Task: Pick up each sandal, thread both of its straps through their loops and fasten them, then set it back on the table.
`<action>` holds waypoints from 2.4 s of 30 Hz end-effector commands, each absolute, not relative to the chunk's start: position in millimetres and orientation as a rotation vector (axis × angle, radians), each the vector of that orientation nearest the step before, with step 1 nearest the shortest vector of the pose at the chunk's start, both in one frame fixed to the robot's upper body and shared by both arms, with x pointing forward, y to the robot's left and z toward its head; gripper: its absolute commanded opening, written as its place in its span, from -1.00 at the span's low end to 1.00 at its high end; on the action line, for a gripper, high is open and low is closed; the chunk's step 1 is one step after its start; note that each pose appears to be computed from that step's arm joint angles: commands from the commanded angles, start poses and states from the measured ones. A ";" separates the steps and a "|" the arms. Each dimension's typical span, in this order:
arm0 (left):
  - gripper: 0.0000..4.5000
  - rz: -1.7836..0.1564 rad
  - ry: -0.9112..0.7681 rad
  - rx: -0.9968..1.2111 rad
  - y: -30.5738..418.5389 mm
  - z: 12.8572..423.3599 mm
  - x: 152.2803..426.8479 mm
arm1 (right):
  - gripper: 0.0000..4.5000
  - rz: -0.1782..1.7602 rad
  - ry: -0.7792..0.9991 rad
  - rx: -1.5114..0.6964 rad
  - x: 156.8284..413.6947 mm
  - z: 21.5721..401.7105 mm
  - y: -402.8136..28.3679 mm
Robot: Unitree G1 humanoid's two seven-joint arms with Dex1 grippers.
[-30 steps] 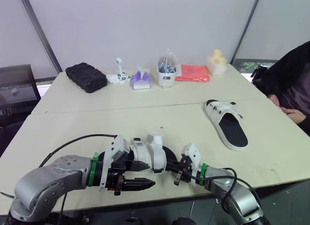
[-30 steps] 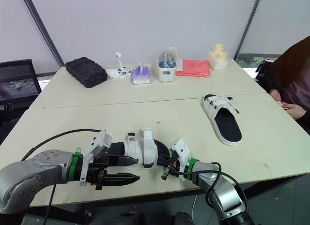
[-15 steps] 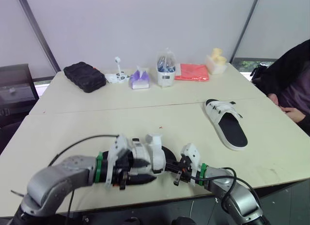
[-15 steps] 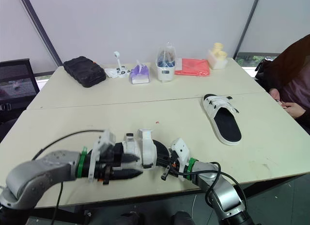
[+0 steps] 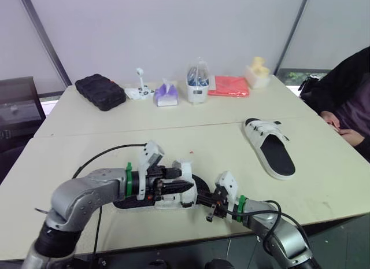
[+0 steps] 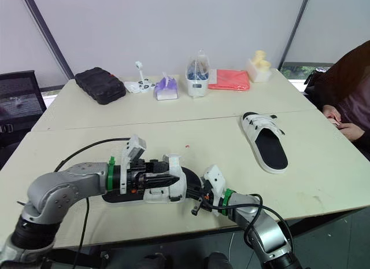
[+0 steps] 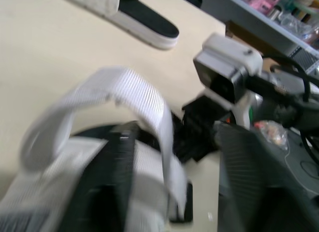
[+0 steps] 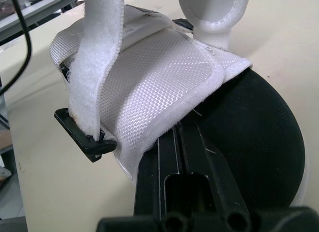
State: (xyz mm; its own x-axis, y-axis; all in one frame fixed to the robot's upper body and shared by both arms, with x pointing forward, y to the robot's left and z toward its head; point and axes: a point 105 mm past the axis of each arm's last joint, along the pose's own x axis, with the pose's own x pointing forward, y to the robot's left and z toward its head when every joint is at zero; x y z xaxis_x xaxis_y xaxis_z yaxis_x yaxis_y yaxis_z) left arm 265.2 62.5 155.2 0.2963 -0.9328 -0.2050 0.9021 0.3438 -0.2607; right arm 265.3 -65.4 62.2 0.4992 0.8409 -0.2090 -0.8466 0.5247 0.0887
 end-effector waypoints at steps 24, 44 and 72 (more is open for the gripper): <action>-0.98 -1.284 0.268 -0.183 52.4 173.0 258.9 | -1.00 0.954 0.326 -0.034 263.9 41.0 -73.0; -0.98 -1.298 0.376 -0.072 57.1 148.2 246.2 | -1.00 0.955 0.324 -0.033 264.7 40.7 -72.7; -0.95 -1.307 0.387 -0.017 59.4 140.6 239.3 | -1.00 0.961 0.319 -0.040 267.2 41.3 -71.8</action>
